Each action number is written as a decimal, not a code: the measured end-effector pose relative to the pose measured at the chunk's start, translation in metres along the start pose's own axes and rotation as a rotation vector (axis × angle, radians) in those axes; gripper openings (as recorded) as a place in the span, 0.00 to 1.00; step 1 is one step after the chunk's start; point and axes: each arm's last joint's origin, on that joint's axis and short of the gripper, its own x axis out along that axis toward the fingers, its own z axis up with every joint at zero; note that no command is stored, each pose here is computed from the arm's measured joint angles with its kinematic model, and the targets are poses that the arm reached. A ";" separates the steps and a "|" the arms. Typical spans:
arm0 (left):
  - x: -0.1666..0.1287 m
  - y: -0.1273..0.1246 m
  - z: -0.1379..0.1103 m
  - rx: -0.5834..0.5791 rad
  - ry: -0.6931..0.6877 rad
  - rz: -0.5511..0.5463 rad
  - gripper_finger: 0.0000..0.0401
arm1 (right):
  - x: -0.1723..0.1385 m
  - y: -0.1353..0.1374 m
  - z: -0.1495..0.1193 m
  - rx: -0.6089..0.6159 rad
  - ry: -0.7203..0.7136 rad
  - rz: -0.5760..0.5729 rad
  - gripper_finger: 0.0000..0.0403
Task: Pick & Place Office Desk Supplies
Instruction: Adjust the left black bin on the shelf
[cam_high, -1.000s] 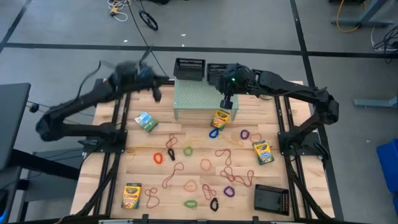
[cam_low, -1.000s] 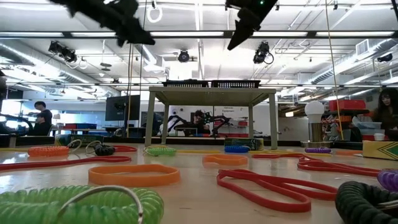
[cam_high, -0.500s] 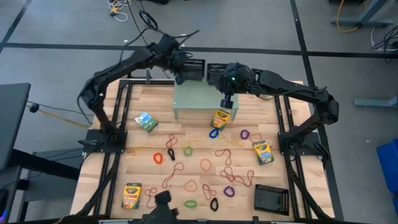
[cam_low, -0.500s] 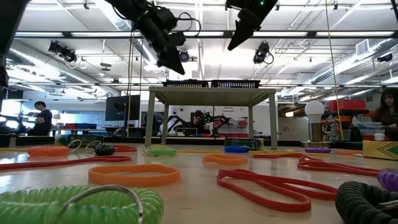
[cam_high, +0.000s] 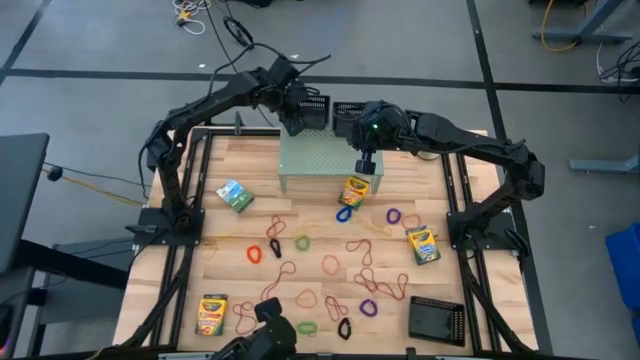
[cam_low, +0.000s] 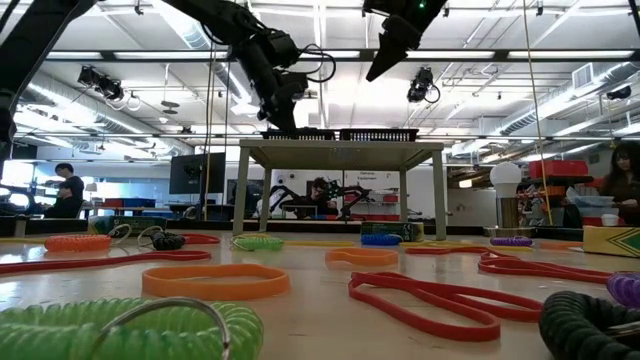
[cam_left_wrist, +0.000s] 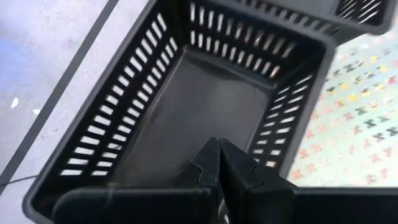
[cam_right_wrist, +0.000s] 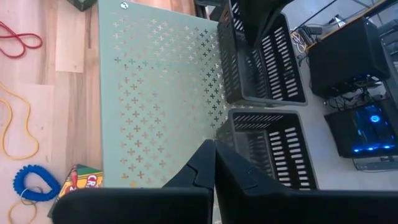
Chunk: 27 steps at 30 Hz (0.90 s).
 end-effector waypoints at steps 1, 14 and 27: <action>0.001 0.000 0.000 -0.002 0.001 -0.001 0.02 | 0.000 0.000 0.000 0.000 0.000 0.000 0.02; 0.003 -0.005 -0.002 -0.010 0.006 -0.096 0.02 | 0.000 0.000 0.000 0.001 0.001 -0.001 0.02; 0.003 -0.016 0.002 0.030 -0.008 -0.145 0.02 | 0.000 0.000 0.000 -0.007 0.001 -0.001 0.02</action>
